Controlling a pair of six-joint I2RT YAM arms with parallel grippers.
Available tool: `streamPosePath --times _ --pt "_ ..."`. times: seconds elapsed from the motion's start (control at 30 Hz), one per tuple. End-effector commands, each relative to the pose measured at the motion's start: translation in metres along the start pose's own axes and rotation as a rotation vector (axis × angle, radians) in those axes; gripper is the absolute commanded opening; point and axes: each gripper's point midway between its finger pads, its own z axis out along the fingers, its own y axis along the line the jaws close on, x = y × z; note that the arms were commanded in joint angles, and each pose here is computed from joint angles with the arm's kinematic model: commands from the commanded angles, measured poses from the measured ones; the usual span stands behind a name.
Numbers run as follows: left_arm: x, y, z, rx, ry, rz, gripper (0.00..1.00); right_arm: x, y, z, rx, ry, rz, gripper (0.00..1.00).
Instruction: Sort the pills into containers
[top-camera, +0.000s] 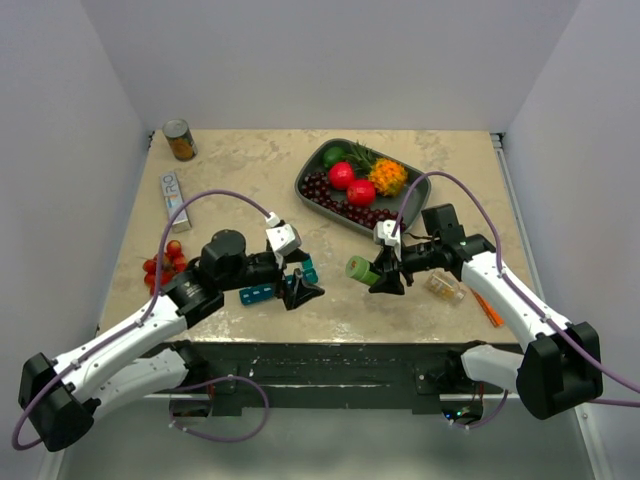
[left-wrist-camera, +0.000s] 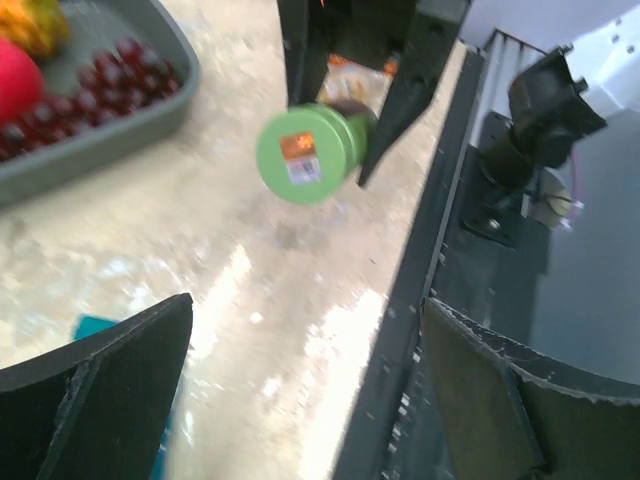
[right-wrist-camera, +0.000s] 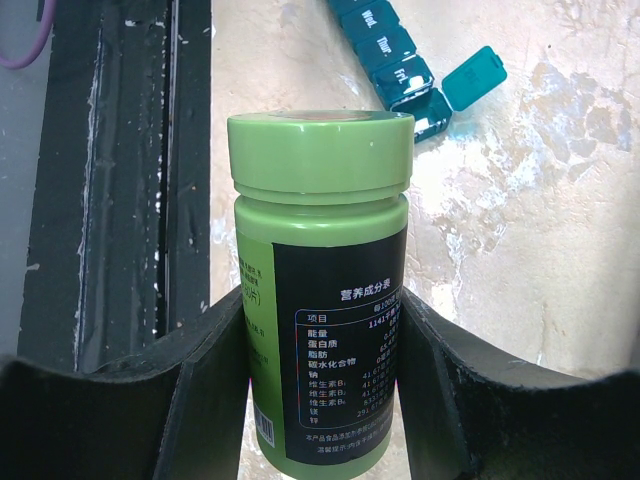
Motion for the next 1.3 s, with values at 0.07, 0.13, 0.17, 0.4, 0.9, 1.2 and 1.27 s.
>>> streamPosePath --times 0.07,0.13,0.17,0.4,0.9,1.2,1.27 --pt "-0.047 0.001 0.01 0.051 -0.233 0.349 1.0 -0.016 0.004 -0.003 -0.024 -0.054 -0.064 0.0" --pt "-0.043 -0.009 0.012 0.127 -0.284 0.429 1.0 -0.016 0.005 -0.003 -0.03 -0.055 -0.065 0.0" --pt "-0.04 -0.011 0.014 0.143 -0.293 0.437 1.0 -0.016 0.005 -0.003 -0.03 -0.056 -0.066 0.0" --pt "-0.036 -0.012 0.044 0.235 -0.258 0.406 1.0 -0.017 0.008 -0.003 -0.042 -0.064 -0.072 0.0" --pt "-0.042 -0.019 0.092 0.279 -0.244 0.445 0.89 -0.017 0.009 -0.002 -0.047 -0.066 -0.073 0.0" --pt "-0.037 -0.017 0.099 0.283 -0.2 0.448 0.55 -0.018 0.009 -0.003 -0.044 -0.069 -0.078 0.0" --pt "-0.034 -0.016 0.1 0.281 -0.178 0.436 0.58 -0.018 0.009 -0.003 -0.044 -0.068 -0.076 0.0"
